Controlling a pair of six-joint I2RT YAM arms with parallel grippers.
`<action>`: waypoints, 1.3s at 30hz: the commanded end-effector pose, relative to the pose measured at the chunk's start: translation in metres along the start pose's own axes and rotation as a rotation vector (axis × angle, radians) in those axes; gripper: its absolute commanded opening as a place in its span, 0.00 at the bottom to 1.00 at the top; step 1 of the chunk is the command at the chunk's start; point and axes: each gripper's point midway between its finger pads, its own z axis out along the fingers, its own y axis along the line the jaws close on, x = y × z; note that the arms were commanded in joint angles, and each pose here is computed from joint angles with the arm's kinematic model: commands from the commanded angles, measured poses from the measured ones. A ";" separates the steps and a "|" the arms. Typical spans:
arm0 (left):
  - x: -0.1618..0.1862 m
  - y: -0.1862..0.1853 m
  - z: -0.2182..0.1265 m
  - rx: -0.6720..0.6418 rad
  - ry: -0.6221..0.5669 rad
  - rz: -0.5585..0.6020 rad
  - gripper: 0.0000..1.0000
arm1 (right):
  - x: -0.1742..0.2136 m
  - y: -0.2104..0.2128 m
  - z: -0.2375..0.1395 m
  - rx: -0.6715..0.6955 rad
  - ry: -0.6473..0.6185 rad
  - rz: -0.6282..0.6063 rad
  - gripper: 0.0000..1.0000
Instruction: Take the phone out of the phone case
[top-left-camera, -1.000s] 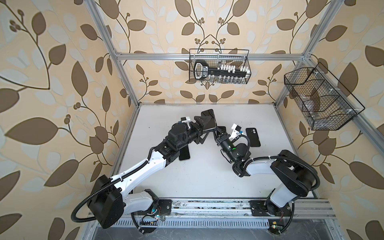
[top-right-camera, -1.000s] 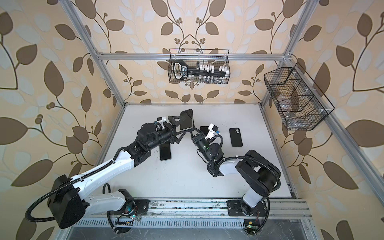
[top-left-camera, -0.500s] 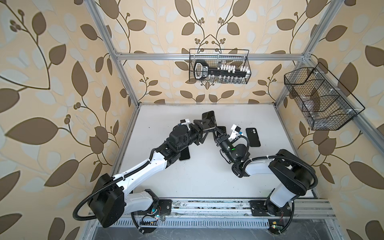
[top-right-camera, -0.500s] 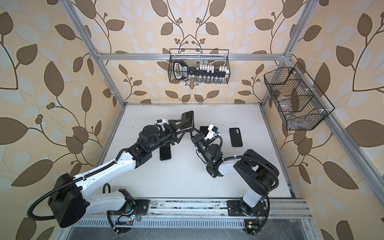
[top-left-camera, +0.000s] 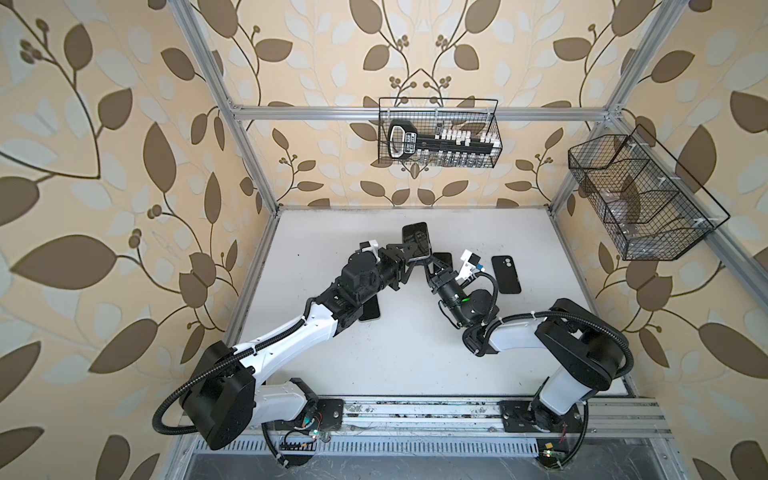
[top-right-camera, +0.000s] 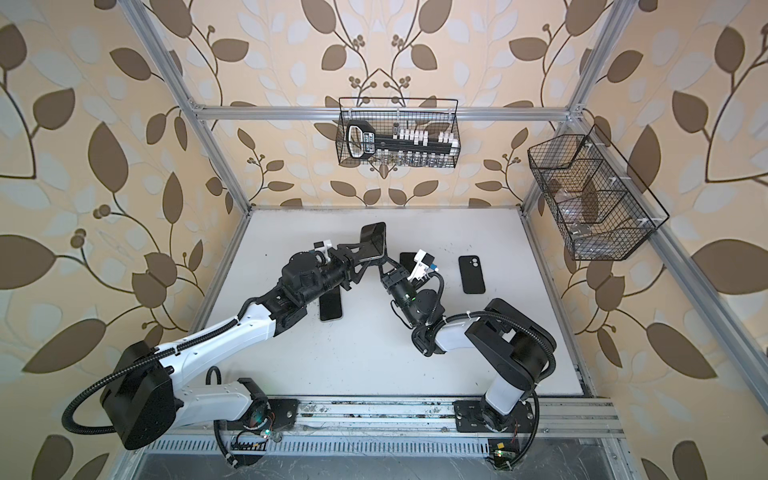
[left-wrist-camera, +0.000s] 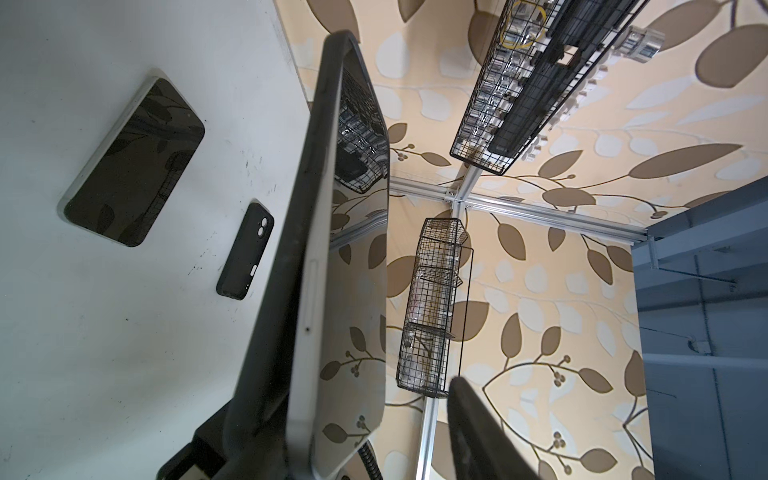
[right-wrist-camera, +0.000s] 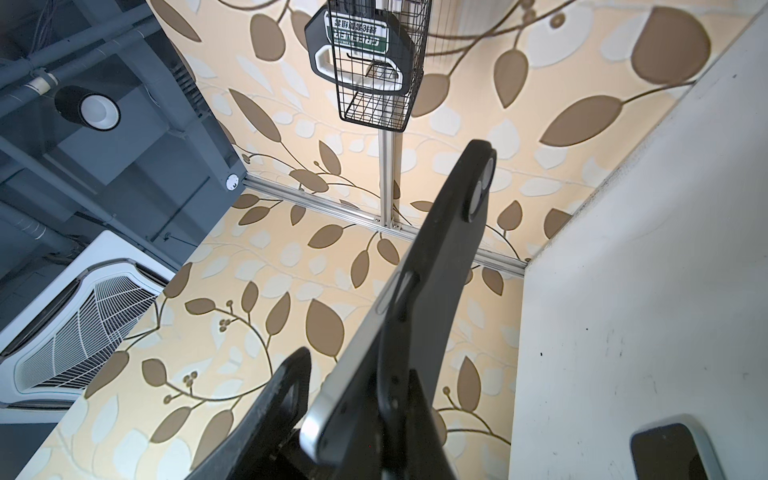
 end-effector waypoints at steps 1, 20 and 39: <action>0.001 -0.017 0.002 0.066 -0.002 -0.001 0.49 | 0.001 0.040 0.003 -0.149 -0.002 0.040 0.00; 0.001 -0.013 0.009 0.060 0.010 -0.002 0.10 | 0.001 0.042 0.002 -0.152 -0.005 0.028 0.00; 0.031 -0.081 0.002 0.214 0.108 -0.003 0.00 | 0.006 0.006 -0.001 0.025 0.001 -0.168 0.00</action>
